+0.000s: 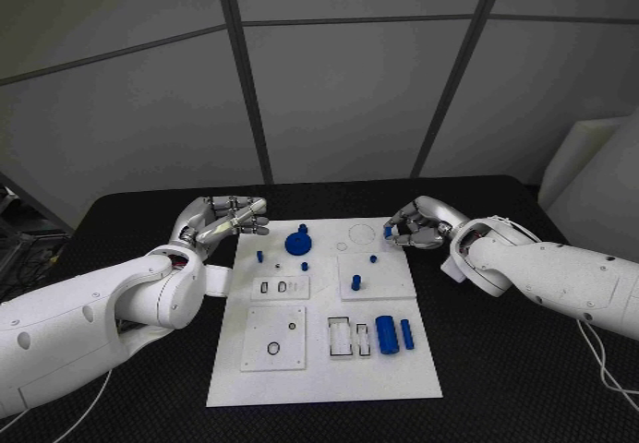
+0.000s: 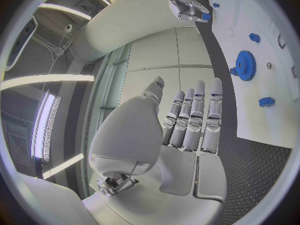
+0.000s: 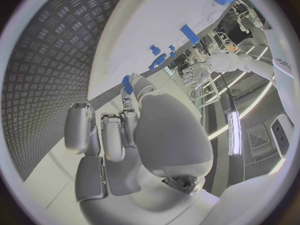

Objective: Assemble the parts on the task board

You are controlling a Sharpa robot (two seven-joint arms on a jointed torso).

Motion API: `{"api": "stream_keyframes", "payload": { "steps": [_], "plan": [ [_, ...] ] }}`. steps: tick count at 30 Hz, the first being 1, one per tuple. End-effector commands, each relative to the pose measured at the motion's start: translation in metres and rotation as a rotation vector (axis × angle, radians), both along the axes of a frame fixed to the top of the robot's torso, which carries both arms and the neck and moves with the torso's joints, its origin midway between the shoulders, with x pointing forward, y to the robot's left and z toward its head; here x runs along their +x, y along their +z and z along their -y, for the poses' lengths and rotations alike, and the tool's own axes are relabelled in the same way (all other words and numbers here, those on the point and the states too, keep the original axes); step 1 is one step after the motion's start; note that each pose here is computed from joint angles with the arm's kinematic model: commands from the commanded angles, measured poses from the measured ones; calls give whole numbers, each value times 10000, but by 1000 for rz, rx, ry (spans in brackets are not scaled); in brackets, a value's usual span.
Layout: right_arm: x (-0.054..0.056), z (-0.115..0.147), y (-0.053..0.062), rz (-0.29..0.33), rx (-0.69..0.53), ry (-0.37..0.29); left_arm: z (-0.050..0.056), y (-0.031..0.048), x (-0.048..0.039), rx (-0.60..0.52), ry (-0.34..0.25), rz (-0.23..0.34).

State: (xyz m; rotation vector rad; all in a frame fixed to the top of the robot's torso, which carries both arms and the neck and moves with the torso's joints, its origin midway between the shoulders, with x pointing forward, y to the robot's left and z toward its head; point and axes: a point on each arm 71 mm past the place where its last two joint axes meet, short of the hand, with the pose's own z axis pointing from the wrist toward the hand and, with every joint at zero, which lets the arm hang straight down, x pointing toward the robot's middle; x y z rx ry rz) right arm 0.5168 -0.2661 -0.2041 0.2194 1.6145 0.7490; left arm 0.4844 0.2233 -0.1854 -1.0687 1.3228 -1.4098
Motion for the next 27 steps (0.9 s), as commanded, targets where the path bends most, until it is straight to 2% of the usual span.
{"api": "stream_keyframes", "payload": {
  "steps": [1,7,13,22,27],
  "plan": [
    [-57,-132,72,15,32,-29,2,9,1,-3,-10,4],
    [-188,-582,131,8,28,40,-4,6,6,-3,-9,3],
    [-271,-1081,148,2,-9,114,-5,2,16,-2,-8,2],
    [-304,-1607,134,19,-77,184,-15,-5,31,0,-3,1],
    [-327,-1808,105,15,-107,216,-6,-7,36,0,-5,0]
  ]
}}
